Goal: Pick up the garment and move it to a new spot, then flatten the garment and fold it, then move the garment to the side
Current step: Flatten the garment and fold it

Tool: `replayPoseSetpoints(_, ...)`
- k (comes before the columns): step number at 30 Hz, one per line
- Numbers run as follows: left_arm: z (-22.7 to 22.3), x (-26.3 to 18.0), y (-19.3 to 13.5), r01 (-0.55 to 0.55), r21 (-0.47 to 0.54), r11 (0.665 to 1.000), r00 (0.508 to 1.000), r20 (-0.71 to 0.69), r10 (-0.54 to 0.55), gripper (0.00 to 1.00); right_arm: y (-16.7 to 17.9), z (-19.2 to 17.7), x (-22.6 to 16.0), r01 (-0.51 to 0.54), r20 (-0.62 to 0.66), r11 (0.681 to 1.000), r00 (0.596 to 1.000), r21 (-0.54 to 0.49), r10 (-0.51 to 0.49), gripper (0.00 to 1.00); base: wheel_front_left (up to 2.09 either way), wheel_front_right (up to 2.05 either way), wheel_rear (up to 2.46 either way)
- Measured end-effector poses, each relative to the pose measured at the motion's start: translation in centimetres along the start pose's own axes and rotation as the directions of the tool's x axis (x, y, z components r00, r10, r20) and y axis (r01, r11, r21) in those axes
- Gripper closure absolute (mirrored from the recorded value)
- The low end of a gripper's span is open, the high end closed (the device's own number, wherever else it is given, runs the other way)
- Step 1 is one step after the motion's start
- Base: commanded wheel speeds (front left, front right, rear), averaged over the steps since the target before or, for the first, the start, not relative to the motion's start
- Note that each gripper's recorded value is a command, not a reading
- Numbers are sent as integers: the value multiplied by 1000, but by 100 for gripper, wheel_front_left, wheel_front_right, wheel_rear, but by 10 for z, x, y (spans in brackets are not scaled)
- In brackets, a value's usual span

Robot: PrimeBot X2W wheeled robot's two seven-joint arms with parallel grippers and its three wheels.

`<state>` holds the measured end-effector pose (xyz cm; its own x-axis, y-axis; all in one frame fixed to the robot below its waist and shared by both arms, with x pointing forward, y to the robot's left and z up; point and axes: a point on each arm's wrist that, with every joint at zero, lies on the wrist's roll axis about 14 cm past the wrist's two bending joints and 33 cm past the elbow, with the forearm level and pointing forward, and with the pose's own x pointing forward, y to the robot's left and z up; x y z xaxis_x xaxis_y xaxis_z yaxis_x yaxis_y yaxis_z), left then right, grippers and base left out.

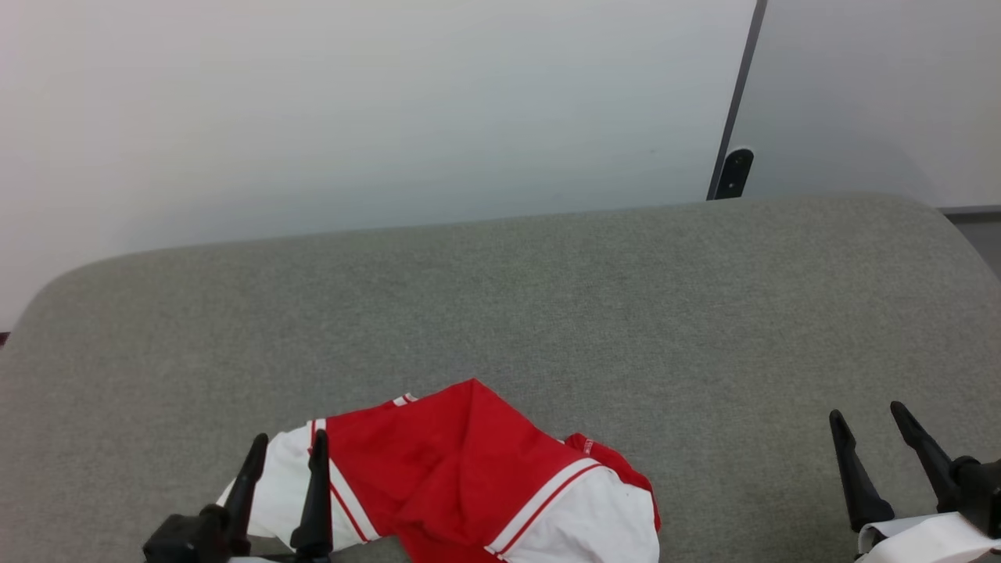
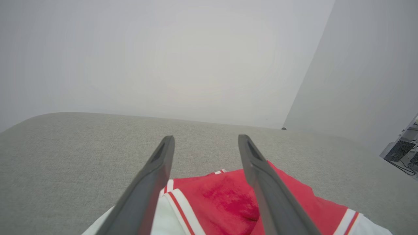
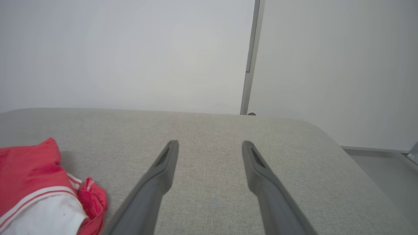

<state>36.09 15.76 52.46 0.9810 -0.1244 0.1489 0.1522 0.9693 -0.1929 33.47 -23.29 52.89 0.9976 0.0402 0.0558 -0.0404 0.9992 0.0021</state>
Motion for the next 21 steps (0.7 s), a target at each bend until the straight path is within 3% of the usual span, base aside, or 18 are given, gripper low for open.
replayPoseSetpoints(9,-14,10,16,43,71,997,997,-74,-38,0,5,-9,2,1,-17,1000,1000,23,-1,0,0,0,0)
replayPoseSetpoints(14,-15,33,34,90,102,991,979,-190,-69,0,11,-13,5,-15,-32,1000,999,27,15,0,0,0,0)
replayPoseSetpoints(18,-24,50,47,104,71,992,932,-356,-72,0,15,-16,8,-24,-38,999,999,30,25,0,0,0,0)
replayPoseSetpoints(21,-37,57,60,82,23,996,856,-514,-58,0,16,-17,9,-28,-45,999,999,30,30,0,0,0,0)
